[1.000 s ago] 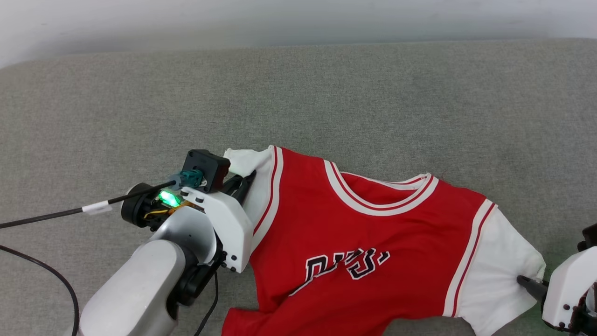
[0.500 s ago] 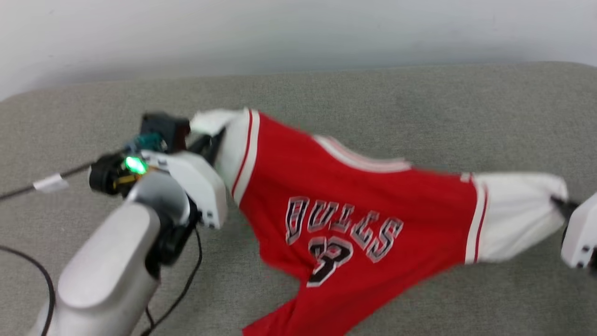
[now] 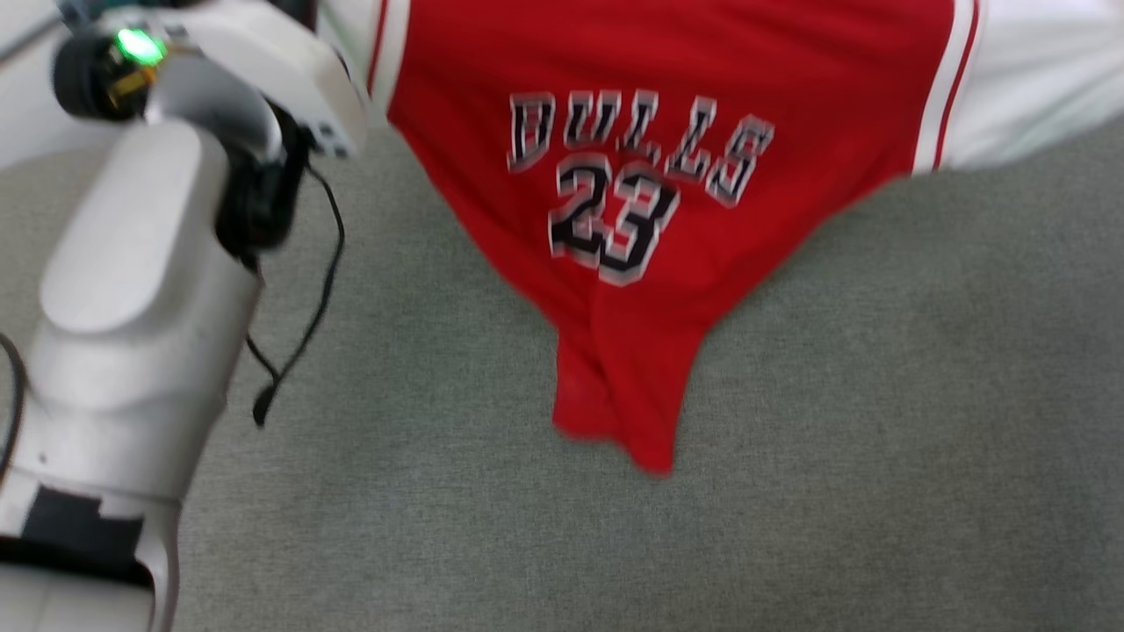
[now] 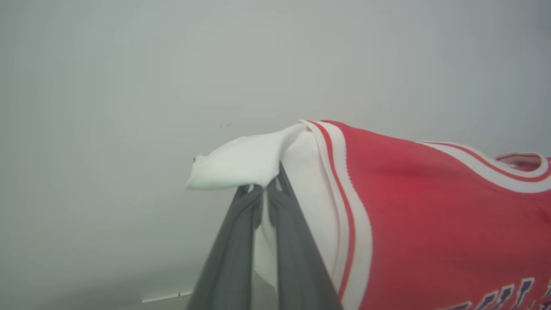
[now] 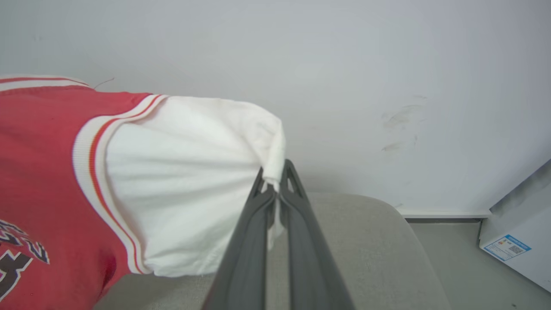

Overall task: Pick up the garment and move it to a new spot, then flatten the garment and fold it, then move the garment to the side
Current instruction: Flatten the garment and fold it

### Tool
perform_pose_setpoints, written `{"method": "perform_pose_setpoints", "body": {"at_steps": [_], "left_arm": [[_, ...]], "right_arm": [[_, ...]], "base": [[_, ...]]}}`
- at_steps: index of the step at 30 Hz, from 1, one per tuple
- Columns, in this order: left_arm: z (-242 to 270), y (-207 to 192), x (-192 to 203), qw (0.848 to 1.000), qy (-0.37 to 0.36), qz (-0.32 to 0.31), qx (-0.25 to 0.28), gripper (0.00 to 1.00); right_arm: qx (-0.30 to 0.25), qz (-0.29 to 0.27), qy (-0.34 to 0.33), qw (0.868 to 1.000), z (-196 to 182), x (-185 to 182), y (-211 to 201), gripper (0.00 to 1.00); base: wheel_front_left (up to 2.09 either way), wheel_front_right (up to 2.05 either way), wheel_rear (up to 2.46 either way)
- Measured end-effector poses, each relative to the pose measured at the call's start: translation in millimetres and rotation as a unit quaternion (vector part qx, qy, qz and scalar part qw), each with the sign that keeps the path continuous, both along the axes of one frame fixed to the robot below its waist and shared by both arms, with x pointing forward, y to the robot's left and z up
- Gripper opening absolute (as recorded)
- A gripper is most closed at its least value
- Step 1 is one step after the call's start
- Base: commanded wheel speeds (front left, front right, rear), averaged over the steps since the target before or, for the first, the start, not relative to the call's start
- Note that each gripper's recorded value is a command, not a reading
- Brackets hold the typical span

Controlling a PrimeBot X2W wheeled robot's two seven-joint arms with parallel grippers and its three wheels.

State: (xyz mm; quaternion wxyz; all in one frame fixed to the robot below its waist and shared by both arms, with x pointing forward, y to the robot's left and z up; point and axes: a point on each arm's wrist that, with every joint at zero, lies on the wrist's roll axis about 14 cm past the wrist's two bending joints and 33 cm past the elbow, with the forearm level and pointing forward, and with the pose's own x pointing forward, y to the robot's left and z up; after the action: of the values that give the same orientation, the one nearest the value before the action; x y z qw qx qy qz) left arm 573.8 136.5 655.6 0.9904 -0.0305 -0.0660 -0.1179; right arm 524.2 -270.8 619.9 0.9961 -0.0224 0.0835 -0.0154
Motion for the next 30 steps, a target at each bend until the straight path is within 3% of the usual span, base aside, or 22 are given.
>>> {"method": "perform_pose_setpoints", "body": {"at_steps": [5, 10, 16, 22, 30], "left_arm": [[38, 5, 33, 0.998, -0.059, 0.014, 0.0, 0.0], [76, 7, 64, 0.992, -0.124, 0.02, -0.005, 0.0], [94, 11, 100, 0.984, -0.173, 0.027, -0.015, 0.0], [74, 6, 133, 0.984, -0.176, 0.024, -0.017, 0.0], [4, 6, 167, 0.99, -0.137, 0.024, -0.024, 0.0]], "right_arm": [[-0.014, 0.001, -0.087, 0.996, 55, 37, 1, 0.0], [-0.04, 0.004, -0.173, 0.984, 106, 71, 5, 0.0], [-0.061, 0.01, -0.238, 0.969, 138, 104, 10, 0.0], [-0.078, 0.02, -0.241, 0.967, 123, 136, 15, 0.0], [-0.088, 0.038, -0.185, 0.978, 51, 171, 21, 0.0]], "base": [[0.0, 0.0, 0.0], [0.0, 0.0, 0.0], [0.0, 0.0, 0.0], [0.0, 0.0, 0.0], [0.0, 0.0, 0.0]]}}
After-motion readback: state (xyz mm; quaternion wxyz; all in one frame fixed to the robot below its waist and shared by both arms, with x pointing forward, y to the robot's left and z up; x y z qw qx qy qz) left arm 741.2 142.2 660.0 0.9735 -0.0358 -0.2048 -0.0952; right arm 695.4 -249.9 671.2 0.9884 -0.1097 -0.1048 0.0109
